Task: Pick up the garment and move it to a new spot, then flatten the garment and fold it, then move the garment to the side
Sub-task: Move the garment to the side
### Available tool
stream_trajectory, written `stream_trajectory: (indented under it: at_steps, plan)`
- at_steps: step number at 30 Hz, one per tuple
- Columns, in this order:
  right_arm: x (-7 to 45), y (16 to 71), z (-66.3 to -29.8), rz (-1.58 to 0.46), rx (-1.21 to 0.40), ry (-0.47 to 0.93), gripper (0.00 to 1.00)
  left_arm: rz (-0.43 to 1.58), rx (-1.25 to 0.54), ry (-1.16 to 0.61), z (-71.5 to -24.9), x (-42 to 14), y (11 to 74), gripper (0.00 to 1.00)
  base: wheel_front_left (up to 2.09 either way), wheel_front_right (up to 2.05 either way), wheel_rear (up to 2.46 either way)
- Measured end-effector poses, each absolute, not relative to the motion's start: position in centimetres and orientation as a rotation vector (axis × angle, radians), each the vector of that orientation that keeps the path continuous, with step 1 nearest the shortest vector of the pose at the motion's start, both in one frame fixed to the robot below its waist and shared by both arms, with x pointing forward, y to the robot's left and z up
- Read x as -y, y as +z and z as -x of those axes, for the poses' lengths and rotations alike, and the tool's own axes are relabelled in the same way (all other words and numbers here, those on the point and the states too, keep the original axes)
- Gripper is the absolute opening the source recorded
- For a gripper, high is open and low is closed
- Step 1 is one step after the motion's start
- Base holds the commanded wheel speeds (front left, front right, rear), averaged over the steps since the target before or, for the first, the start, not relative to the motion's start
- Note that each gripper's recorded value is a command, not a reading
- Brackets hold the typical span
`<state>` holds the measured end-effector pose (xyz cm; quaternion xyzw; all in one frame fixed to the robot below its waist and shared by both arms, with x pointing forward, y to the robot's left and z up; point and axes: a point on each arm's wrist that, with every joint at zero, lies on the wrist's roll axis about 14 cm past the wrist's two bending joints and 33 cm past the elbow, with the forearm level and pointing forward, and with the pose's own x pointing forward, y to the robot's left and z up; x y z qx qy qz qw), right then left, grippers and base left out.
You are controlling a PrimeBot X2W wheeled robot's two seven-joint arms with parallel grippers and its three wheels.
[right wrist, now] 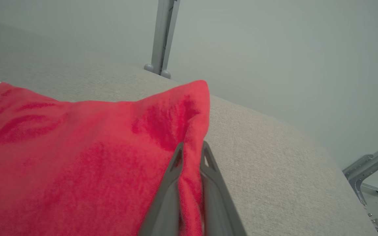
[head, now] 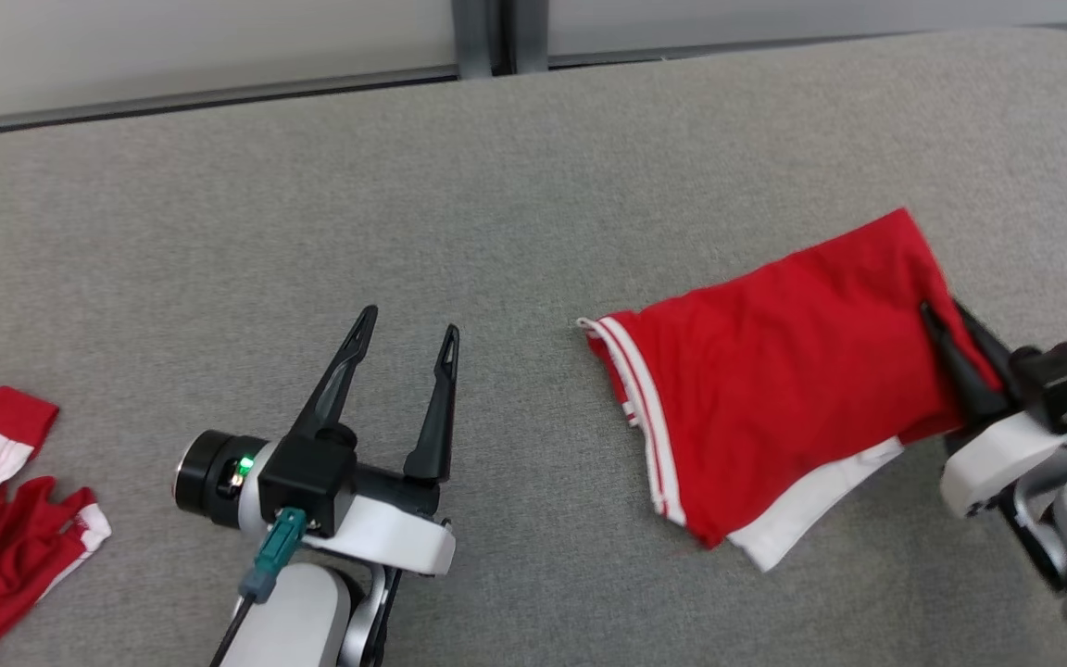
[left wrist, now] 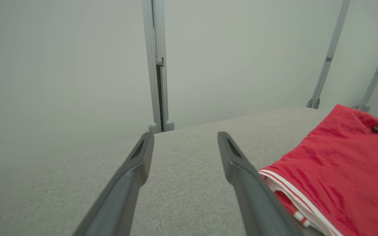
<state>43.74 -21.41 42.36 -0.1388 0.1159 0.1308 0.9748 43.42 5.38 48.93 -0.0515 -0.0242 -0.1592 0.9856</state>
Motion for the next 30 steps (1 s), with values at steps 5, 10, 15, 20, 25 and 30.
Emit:
stream_trajectory:
  at_steps: [5, 10, 15, 20, 25, 30]
  plan:
    - [28.4, 43.0, -45.6, 0.402, -0.279, 0.174, 0.00, 0.100, 0.058, -0.434, -45.6, -1.7, 48.1, 1.00, 0.00, 0.00, 0.00]
    - [35.0, 43.0, -46.4, 0.509, -0.358, 0.072, 0.00, 0.102, 0.060, -0.513, -47.7, 1.0, 46.8, 1.00, 0.00, 0.00, 0.00]
    - [40.5, 41.8, -45.9, 0.589, -0.467, -0.023, 0.00, 0.118, 0.050, -0.562, -49.1, 2.8, 45.1, 1.00, 0.00, 0.00, 0.00]
    - [43.9, 41.8, -46.3, 0.627, -0.511, -0.108, 0.00, 0.130, 0.049, -0.584, -49.9, 3.8, 44.0, 1.00, 0.00, 0.00, 0.00]
    - [44.9, 41.3, -46.1, 0.598, -0.531, -0.164, 1.00, 0.127, 0.060, -0.587, -50.2, 3.7, 44.3, 1.00, 0.00, 0.00, 0.00]
    - [44.1, 43.2, -47.3, 0.561, -0.446, -0.183, 1.00, 0.125, 0.081, -0.571, -50.0, 3.2, 45.6, 1.00, 0.00, 0.00, 0.00]
